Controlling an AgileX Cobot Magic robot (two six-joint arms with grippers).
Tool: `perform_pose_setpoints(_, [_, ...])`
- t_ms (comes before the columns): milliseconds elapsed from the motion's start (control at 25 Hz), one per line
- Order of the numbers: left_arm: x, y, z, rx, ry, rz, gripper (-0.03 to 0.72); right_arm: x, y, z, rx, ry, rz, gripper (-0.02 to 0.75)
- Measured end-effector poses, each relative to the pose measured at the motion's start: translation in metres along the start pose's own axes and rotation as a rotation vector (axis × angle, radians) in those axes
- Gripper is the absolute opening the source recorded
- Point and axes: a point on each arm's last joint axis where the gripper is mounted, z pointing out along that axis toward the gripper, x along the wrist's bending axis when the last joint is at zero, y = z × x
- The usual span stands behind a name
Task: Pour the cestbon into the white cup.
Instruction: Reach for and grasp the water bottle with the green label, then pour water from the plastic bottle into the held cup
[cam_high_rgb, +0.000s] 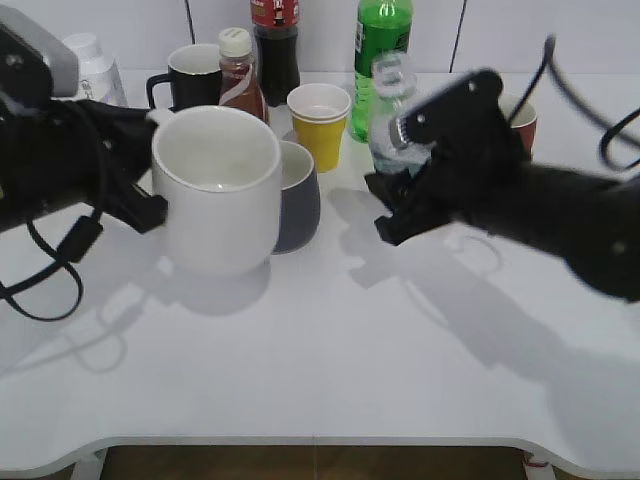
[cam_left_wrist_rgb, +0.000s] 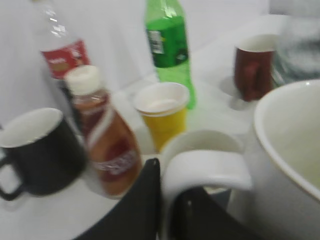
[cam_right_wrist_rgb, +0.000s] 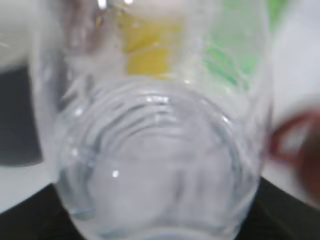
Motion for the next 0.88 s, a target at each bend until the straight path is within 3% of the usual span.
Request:
perform_pose_setpoints(160, [-0.020, 0.000, 0.002, 0.055, -0.064, 0.003, 0.031, -0.003, 0.048, -0.015, -0.042, 0.052, -0.289, 0.451])
perform_pose_setpoints(320, [-0.029, 0.004, 0.007, 0.136, -0.078, -0.016, 0.031, -0.002, 0.078, -0.016, -0.071, 0.066, -0.549, 0.451])
perform_pose_setpoints(520, [-0.031, 0.017, 0.015, 0.217, -0.075, -0.019, 0.031, 0.011, 0.086, -0.017, -0.100, 0.093, -0.837, 0.451])
perform_pose_setpoints(880, [-0.033, 0.033, 0.004, 0.218, -0.066, -0.047, 0.031, 0.013, 0.088, -0.018, -0.133, 0.070, -1.175, 0.451])
